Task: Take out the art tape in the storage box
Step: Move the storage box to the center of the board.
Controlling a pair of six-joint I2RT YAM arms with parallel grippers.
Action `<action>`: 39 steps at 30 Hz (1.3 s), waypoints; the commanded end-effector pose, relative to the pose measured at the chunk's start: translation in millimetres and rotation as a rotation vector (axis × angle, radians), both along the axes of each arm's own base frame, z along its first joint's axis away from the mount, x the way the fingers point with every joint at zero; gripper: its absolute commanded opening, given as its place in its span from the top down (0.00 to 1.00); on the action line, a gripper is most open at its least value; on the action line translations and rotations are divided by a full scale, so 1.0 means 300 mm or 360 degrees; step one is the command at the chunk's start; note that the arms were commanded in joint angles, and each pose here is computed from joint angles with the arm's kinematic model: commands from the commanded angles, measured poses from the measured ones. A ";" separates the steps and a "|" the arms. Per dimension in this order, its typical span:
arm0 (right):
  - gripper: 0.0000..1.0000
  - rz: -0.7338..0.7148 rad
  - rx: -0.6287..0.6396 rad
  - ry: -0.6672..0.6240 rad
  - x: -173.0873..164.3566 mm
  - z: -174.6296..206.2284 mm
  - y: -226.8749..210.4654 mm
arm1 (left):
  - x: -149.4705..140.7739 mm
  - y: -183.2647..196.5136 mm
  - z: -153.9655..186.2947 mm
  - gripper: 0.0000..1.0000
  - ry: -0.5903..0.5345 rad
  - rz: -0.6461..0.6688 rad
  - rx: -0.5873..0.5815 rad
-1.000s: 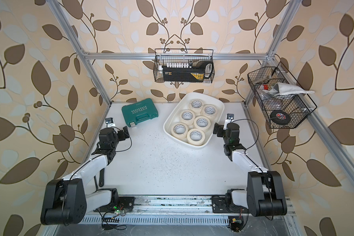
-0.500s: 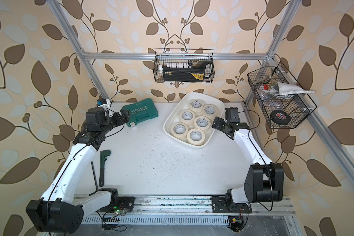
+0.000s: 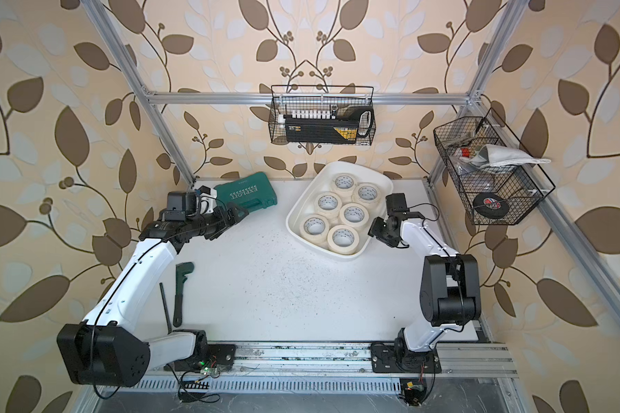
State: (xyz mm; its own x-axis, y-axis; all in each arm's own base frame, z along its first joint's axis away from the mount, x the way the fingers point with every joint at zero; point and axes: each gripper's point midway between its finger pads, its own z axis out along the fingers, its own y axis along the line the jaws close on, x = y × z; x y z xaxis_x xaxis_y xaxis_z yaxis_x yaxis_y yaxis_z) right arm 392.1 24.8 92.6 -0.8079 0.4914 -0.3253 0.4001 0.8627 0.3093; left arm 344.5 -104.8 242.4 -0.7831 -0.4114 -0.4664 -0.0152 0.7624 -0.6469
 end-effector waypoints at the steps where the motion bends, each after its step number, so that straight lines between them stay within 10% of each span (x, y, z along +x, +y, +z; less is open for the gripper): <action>1: 0.48 0.0030 0.0027 -0.0016 0.040 0.007 0.021 | -0.008 -0.013 0.015 0.01 0.0006 -0.0032 -0.0029; 12: 1.00 0.0103 -0.0026 0.0022 0.037 -0.024 0.032 | -0.015 0.006 -0.005 0.01 0.0015 -0.0015 0.0041; 39: 1.00 0.0713 -0.0173 -0.0047 0.024 0.032 0.311 | 0.047 -0.091 -0.118 0.02 0.0177 -0.0220 0.0197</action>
